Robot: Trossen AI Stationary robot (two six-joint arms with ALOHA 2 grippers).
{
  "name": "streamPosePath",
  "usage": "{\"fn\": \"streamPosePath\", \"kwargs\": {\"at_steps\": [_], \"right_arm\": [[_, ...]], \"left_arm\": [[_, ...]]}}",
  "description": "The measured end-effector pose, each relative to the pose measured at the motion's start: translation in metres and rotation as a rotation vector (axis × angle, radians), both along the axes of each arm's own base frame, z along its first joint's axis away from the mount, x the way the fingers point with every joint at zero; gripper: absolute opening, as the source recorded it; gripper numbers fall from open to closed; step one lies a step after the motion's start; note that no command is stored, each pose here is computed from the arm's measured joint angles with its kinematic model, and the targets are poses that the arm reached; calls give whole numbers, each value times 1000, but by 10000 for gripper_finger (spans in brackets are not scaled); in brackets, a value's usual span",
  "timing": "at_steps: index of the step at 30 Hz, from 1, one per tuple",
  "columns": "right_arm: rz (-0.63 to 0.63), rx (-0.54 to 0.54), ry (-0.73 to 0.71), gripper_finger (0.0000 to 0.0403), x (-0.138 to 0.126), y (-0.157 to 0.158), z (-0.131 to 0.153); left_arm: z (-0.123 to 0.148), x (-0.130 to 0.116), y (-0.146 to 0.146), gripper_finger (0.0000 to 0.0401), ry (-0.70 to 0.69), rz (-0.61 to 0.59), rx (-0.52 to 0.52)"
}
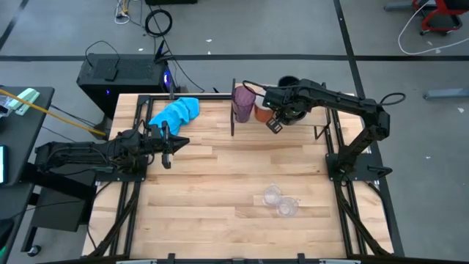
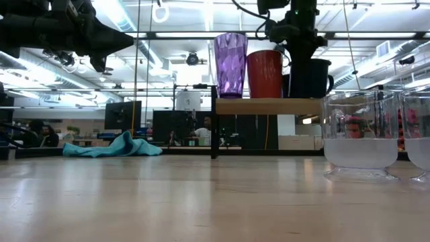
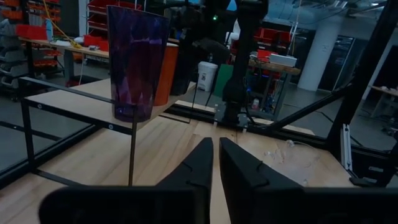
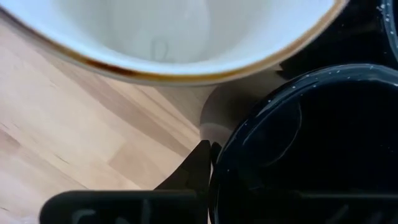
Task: Stack small to large cups/mugs on shelf
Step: Put the black mug on the shelf aligned with the other black mug
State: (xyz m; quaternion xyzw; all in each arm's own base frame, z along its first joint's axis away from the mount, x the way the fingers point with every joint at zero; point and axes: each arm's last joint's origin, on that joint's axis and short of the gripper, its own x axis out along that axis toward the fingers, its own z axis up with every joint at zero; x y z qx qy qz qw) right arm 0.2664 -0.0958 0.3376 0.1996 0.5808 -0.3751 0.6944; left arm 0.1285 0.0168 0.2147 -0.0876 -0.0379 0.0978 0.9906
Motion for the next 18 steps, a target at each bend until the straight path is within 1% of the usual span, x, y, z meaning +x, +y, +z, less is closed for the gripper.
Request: {"fn": "streamPosePath", "kwargs": {"at_steps": [7,14,18], "right_arm": [[43,-25,8,41,1,-1,0],[61,-41,19,73,1,-1,0],[77,-41,25,89,1,-1,0]], "left_arm": [[0,0,0,29,0,0,0],[0,0,0,40,-1,0,0],[0,0,0,39,0,0,1]]}}
